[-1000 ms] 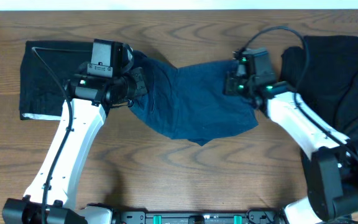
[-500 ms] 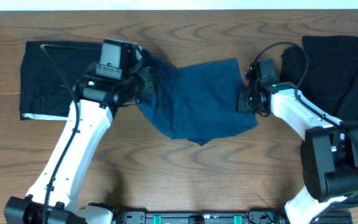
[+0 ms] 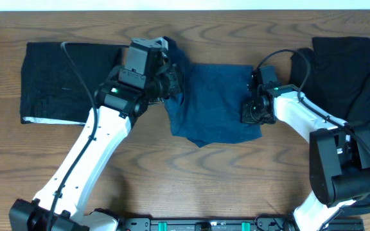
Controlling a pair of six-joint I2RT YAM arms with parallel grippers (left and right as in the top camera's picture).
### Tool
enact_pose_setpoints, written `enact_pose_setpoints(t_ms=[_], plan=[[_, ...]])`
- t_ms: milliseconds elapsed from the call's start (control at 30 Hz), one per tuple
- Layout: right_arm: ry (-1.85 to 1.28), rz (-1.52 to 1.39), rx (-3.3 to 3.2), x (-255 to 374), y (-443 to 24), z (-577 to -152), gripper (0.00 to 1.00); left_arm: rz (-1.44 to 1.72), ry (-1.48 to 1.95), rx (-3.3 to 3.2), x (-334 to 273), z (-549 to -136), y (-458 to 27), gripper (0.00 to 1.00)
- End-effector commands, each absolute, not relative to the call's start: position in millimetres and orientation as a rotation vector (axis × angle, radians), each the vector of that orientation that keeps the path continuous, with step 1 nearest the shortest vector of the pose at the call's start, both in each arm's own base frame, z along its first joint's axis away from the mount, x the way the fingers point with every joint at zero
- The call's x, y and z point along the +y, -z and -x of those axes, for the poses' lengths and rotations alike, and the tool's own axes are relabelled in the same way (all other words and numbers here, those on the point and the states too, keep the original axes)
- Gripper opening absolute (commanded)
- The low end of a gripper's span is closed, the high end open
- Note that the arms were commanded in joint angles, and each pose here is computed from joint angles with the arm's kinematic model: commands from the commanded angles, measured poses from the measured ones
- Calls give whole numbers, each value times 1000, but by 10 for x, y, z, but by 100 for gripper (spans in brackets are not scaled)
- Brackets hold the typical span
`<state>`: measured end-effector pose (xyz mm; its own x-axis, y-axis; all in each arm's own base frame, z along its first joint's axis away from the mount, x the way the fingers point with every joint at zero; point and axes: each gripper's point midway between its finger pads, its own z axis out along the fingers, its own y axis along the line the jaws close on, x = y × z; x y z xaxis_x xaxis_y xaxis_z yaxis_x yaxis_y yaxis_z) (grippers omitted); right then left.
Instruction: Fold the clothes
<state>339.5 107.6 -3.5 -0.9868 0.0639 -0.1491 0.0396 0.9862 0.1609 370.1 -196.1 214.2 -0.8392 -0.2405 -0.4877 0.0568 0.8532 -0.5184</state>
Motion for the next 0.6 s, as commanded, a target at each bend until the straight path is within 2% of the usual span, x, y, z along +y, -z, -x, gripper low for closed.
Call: enact_pose_setpoints(t_ms=[0,200,567], plan=[[-245,-24,3031,1205,143,-3222,1,134,722,2474,-2074,-3770,-2119,6],[-238,3,3041,1245,195,-3151,1,204,770,2503,-2261,-3836,-1937,6],[-234,2,3049,1229,237,-3105,1,84,852,2445,-2685,-3768,-2045,6]])
